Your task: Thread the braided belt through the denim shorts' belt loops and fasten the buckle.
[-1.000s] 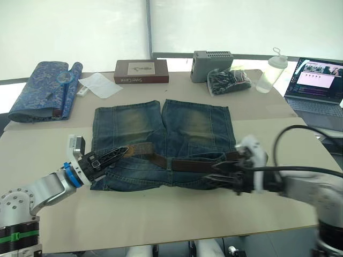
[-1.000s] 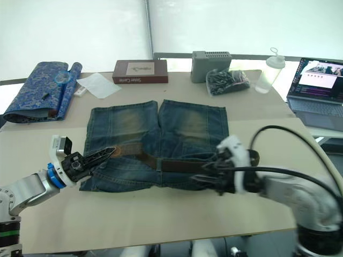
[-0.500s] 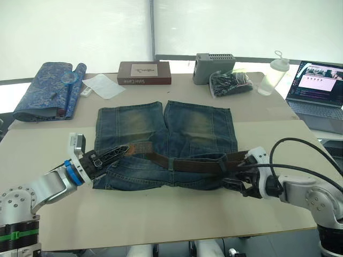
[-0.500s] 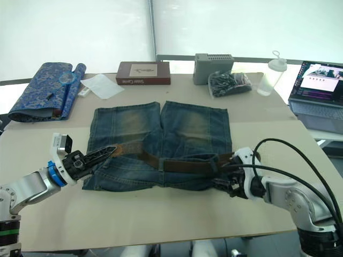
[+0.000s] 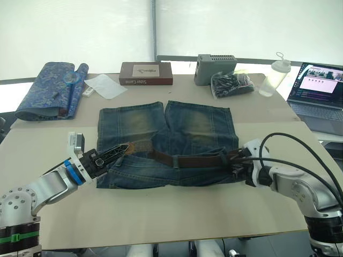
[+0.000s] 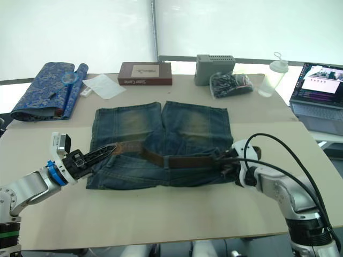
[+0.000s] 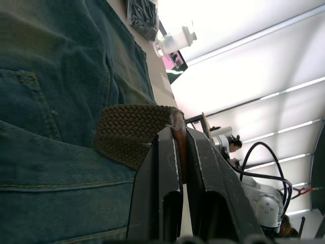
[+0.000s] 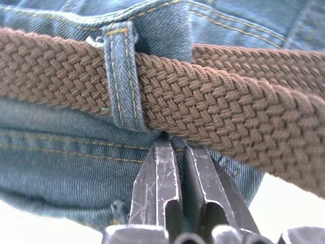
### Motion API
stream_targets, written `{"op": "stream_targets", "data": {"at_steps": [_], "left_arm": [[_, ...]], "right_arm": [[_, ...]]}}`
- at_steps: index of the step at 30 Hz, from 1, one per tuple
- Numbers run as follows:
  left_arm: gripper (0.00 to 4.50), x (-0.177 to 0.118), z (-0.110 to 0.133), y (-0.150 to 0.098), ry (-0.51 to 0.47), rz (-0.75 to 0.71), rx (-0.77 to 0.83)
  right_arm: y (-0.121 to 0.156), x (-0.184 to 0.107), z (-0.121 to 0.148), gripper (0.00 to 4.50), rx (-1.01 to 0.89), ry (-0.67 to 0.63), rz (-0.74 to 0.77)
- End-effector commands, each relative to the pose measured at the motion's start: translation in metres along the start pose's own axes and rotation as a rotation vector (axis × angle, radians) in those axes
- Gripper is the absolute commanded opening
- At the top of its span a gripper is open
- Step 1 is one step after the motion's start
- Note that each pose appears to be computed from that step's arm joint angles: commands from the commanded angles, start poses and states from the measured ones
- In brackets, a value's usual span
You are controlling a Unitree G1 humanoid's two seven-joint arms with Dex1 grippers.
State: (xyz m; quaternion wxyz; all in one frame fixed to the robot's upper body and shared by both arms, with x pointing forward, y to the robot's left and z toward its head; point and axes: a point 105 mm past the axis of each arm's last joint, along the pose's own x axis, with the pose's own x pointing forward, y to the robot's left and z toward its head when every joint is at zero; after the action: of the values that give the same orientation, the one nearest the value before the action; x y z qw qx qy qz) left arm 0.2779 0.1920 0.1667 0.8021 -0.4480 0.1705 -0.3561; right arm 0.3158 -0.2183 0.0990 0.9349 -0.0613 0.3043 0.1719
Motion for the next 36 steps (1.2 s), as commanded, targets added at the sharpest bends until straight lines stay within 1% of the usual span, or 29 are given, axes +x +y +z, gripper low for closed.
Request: {"op": "stream_targets", "data": {"at_steps": [1, 8, 9, 11, 12, 13, 16, 18, 19, 21, 25, 26, 29, 30, 32, 36], "left_arm": [[0.00, 0.003, 0.002, -0.013, -0.014, -0.047, 0.024], [0.00, 0.009, 0.007, -0.014, -0.031, -0.058, 0.009], [0.00, 0.010, 0.006, -0.014, -0.026, -0.061, 0.006], [0.00, 0.015, 0.002, -0.016, -0.013, -0.076, -0.010], [0.00, 0.018, -0.001, -0.017, -0.005, -0.087, -0.018], [0.00, 0.019, -0.003, -0.018, 0.000, -0.094, -0.024], [0.00, 0.027, -0.012, -0.023, 0.008, -0.127, -0.063], [0.00, 0.031, -0.017, -0.024, 0.017, -0.137, -0.080], [0.00, 0.034, -0.020, -0.023, 0.020, -0.140, -0.090], [0.00, 0.041, -0.028, -0.023, 0.031, -0.152, -0.113], [0.00, 0.054, -0.034, -0.027, 0.034, -0.189, -0.149], [0.00, 0.055, -0.034, -0.027, 0.036, -0.192, -0.149], [0.00, 0.061, -0.035, -0.029, 0.046, -0.213, -0.155], [0.00, 0.061, -0.035, -0.029, 0.052, -0.216, -0.153], [0.00, 0.061, -0.035, -0.030, 0.064, -0.221, -0.146], [0.00, 0.058, -0.036, -0.029, 0.076, -0.215, -0.134]], "right_arm": [[-0.051, -0.011, 0.004, 0.02, -0.017, -0.004, -0.226], [-0.088, -0.020, 0.007, 0.02, -0.115, 0.018, -0.319], [-0.089, -0.021, 0.008, 0.02, -0.137, 0.016, -0.315], [-0.080, -0.024, 0.013, 0.02, -0.146, -0.002, -0.205], [-0.072, -0.029, 0.020, 0.83, -0.122, -0.037, -0.136], [-0.066, -0.033, 0.024, 1.15, -0.107, -0.062, -0.091], [-0.027, -0.066, 0.034, 2.21, -0.019, -0.120, 0.194], [-0.004, -0.083, 0.035, 2.92, 0.020, -0.138, 0.335], [0.007, -0.089, 0.035, 2.92, 0.028, -0.141, 0.390], [0.037, -0.098, 0.034, 2.92, 0.052, -0.161, 0.528], [0.102, -0.083, 0.038, 2.92, 0.120, -0.249, 0.730], [0.112, -0.081, 0.039, 2.92, 0.133, -0.258, 0.757], [0.145, -0.045, 0.037, 2.92, 0.317, -0.256, 0.751], [0.156, -0.039, 0.037, 2.92, 0.352, -0.250, 0.765], [0.169, -0.036, 0.046, 2.92, 0.428, -0.278, 0.806], [0.172, -0.028, 0.066, 2.92, 0.600, -0.341, 0.809]]}}
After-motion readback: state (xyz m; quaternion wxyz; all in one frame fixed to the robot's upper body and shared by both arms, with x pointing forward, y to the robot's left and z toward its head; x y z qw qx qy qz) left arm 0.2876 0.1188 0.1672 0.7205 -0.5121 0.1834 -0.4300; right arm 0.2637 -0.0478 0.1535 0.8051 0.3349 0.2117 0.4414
